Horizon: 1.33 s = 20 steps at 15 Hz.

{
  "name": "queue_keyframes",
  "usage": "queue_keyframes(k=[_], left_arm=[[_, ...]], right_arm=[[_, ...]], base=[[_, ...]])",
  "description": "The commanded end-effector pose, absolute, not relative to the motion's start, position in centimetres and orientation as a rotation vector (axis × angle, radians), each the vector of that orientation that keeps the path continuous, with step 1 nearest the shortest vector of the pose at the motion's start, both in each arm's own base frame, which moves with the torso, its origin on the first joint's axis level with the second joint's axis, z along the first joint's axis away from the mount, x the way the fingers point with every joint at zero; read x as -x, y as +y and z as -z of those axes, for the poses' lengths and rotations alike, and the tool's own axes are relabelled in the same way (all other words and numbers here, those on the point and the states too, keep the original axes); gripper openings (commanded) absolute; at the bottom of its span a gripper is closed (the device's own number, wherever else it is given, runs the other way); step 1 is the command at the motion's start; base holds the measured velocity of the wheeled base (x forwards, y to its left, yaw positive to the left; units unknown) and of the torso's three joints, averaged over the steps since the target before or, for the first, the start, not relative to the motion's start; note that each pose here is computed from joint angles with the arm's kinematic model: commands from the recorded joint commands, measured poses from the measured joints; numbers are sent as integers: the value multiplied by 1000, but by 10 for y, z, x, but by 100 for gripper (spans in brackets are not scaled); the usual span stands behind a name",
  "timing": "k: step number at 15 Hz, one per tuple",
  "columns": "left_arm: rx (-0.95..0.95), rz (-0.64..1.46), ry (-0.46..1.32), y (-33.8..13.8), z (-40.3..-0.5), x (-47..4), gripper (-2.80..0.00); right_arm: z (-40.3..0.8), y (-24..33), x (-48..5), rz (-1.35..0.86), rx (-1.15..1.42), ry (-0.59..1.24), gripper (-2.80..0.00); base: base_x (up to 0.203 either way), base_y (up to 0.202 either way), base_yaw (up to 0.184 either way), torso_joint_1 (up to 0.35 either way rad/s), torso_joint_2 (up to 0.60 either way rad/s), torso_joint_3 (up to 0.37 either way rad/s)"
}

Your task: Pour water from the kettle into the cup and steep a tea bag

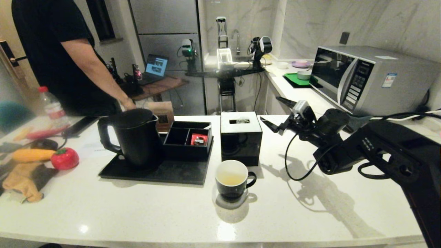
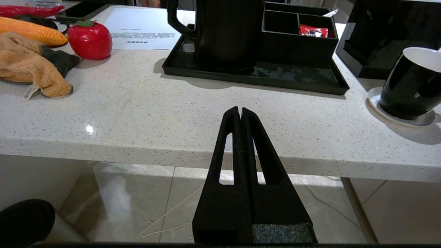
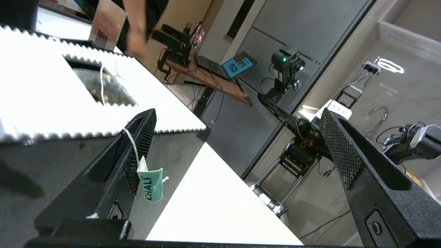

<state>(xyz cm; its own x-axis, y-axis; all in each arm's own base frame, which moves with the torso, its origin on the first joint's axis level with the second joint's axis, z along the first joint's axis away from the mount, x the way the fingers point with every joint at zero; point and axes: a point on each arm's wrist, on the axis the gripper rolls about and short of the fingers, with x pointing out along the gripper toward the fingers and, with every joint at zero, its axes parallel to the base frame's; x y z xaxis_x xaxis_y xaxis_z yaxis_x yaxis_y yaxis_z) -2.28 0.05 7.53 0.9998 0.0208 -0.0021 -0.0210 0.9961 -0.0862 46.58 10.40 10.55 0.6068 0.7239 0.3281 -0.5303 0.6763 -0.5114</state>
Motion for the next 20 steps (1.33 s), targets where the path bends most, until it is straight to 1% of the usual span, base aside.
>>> queue_keyframes(k=[1, 13, 20], left_arm=[[87, -22, 1, 1, -75, 23, -280], [87, -22, 1, 1, -75, 23, -280], [87, -22, 1, 1, -75, 23, -280]], right_arm=[[-100, 104, -466, -750, 388, -545, 0], [-64, 104, -460, -797, 387, -440, 0], [-50, 104, -457, -837, 395, -405, 0]], base=[[0, 0, 0, 0, 0, 0], [0, 0, 0, 0, 0, 0], [0, 0, 0, 0, 0, 0]])
